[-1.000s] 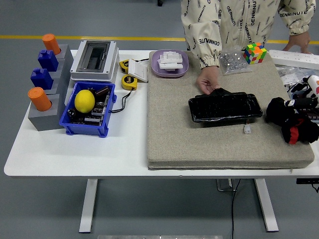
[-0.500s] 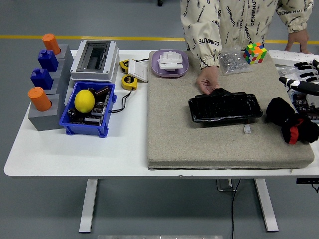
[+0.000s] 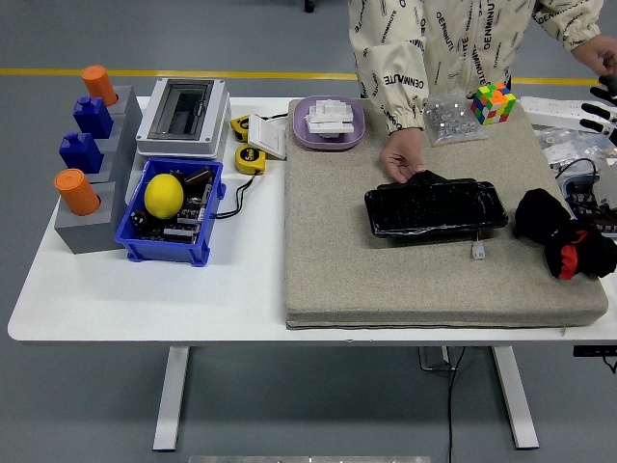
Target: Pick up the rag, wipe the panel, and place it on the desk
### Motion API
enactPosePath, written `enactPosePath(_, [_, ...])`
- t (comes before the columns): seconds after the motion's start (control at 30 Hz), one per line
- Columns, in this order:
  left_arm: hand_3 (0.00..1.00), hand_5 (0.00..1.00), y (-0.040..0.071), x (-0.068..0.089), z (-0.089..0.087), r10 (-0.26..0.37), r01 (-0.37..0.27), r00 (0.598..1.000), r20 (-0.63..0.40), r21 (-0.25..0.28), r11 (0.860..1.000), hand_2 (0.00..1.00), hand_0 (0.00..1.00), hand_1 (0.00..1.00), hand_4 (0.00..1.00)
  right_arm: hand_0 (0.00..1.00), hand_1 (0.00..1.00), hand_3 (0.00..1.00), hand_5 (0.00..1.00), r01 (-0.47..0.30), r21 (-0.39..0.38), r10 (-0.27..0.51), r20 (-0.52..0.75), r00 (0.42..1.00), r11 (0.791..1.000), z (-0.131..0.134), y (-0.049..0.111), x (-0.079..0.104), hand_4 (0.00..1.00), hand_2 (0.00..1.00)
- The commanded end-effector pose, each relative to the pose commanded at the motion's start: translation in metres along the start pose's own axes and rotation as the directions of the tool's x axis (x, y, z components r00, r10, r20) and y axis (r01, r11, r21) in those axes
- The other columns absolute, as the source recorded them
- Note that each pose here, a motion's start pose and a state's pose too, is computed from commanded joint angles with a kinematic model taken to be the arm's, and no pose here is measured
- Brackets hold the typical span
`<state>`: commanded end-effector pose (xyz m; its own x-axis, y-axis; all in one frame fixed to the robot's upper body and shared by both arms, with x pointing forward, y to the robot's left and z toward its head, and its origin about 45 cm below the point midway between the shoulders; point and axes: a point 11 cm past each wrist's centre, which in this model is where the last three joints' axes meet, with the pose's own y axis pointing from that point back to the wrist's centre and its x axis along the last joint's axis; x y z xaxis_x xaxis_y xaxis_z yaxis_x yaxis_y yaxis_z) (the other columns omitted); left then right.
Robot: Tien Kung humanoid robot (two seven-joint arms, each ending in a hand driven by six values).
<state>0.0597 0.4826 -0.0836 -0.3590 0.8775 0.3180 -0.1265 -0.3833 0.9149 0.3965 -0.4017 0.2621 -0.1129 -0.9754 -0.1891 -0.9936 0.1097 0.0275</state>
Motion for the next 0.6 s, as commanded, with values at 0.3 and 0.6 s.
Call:
enactPosePath(0.3, [0.562,0.439,0.0,0.002,0.003,0.003,-0.003,1.0,0.012,-0.005,1.0,0.654,0.609,0.64,0.627,0.836,0.794,0.872,0.713,-0.007,-0.023,0.013,0.251,0.968,1.0,0.006,0.005,0.01,0.998,0.871])
enactPosePath(0.6, [0.56,0.438,0.0,0.004,0.003,0.005,-0.005,1.0,0.023,-0.003,1.0,0.654,0.609,0.64,0.627,0.82,0.79,0.877,0.723,-0.012,-0.021,0.017,0.283,0.959,1.0,0.005,0.009,0.017,0.998,0.869])
